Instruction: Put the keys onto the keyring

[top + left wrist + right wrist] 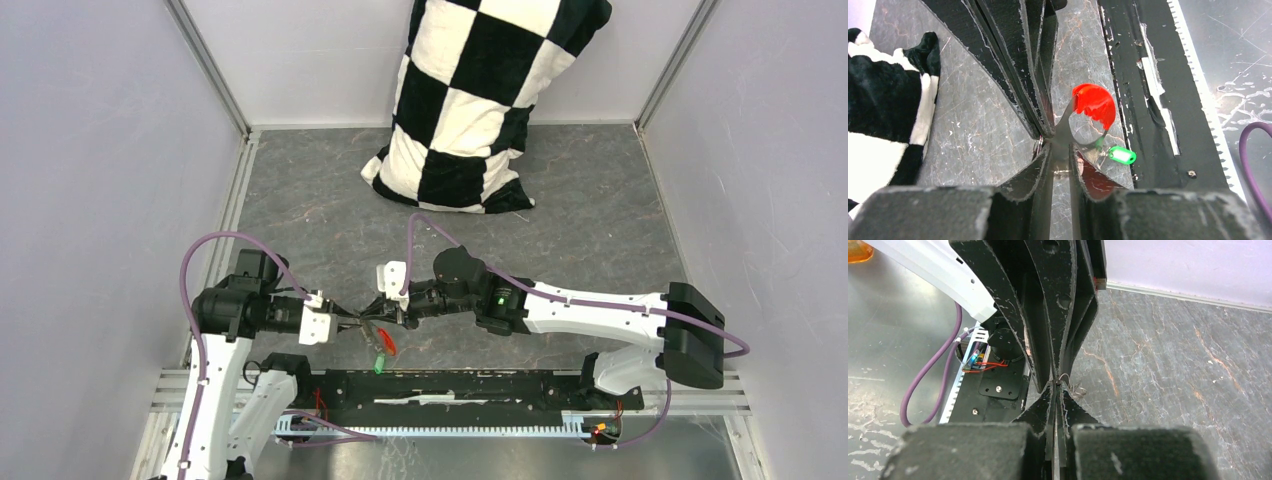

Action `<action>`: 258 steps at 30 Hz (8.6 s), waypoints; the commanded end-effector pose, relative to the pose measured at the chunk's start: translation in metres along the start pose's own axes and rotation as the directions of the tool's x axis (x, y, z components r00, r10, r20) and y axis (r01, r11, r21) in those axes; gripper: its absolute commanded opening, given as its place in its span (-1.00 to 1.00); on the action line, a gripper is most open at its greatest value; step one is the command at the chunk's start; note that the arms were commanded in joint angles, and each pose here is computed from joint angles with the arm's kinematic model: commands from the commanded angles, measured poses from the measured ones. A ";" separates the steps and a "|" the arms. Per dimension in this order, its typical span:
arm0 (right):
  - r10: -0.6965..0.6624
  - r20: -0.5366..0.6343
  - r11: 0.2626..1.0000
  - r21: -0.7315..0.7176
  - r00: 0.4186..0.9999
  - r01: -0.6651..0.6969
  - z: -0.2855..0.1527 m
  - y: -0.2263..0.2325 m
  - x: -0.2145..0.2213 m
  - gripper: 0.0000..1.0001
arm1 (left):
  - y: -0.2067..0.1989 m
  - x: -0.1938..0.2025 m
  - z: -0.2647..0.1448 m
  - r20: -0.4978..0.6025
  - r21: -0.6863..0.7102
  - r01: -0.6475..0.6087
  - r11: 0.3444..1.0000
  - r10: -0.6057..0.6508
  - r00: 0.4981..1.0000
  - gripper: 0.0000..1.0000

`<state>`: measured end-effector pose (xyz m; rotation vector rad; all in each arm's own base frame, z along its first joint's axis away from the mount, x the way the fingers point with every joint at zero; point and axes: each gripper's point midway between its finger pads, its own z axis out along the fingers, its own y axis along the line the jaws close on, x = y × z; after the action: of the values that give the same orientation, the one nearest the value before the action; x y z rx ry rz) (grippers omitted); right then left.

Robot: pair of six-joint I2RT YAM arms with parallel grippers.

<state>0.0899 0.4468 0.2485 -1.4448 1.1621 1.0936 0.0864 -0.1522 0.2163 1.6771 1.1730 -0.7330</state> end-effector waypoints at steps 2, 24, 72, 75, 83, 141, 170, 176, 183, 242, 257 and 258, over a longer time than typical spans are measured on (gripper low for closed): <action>-0.014 0.050 1.000 0.017 0.999 0.013 -0.009 -0.001 -0.026 -1.00 | 0.001 -0.019 -0.004 0.035 -0.030 0.019 0.999 -0.018 0.999 -0.53; 0.049 0.073 0.999 0.012 0.996 -0.050 -0.015 -0.002 -0.039 -1.00 | 0.024 -0.043 -0.016 0.027 -0.206 -0.152 0.967 0.161 0.987 -0.20; 0.061 0.112 0.998 -0.025 0.992 -0.058 -0.014 0.001 -0.063 -0.99 | 0.012 -0.041 -0.006 0.093 -0.095 -0.126 0.988 0.135 0.987 -0.95; 0.069 0.131 0.997 -0.025 0.989 -0.066 -0.015 0.000 -0.070 -0.73 | 0.013 -0.045 -0.005 0.113 -0.097 -0.126 0.987 0.137 0.984 -0.95; -0.005 0.202 0.993 0.118 0.979 -0.019 -0.059 -0.025 -0.086 -0.13 | 0.027 -0.103 -0.012 0.358 -0.073 -0.070 0.995 0.091 0.929 -0.96; -0.055 0.495 0.998 0.015 0.867 0.055 -0.070 0.001 -0.134 -0.48 | 0.029 -0.148 -0.027 0.462 -0.009 -0.127 0.992 0.117 0.879 -0.95; -0.012 -0.141 0.980 0.194 0.990 0.040 -0.084 -0.047 -0.085 -0.99 | 0.036 -0.117 -0.021 0.318 -0.124 -0.121 0.985 0.155 0.935 0.05; 0.145 -0.332 0.940 0.340 0.932 -0.026 -0.089 -0.071 -0.054 -0.99 | 0.057 -0.092 -0.015 0.285 -0.160 0.082 0.984 -0.034 0.958 -0.15; 0.271 -0.416 0.881 0.471 0.868 -0.049 -0.091 -0.088 -0.033 -0.99 | 0.072 -0.051 0.002 0.308 -0.151 0.372 0.916 -0.314 0.898 0.05; 0.204 0.452 0.976 -0.025 0.869 -0.216 -0.083 -0.018 -0.124 -0.99 | 0.040 -0.100 -0.007 0.386 0.086 0.246 0.966 -0.260 0.885 -0.38; 0.214 0.473 0.977 -0.102 0.855 -0.188 -0.074 -0.009 -0.118 -0.99 | 0.036 -0.113 -0.012 0.408 0.130 0.230 0.965 -0.263 0.874 -0.35; 0.215 0.474 0.977 -0.104 0.854 -0.189 -0.073 -0.009 -0.117 -0.99 | 0.035 -0.115 -0.013 0.410 0.133 0.227 0.965 -0.262 0.873 -0.35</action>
<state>0.0909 0.3931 0.3589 -1.0261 1.0364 1.5134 0.0908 -0.1872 0.3134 1.3300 1.0986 -1.1887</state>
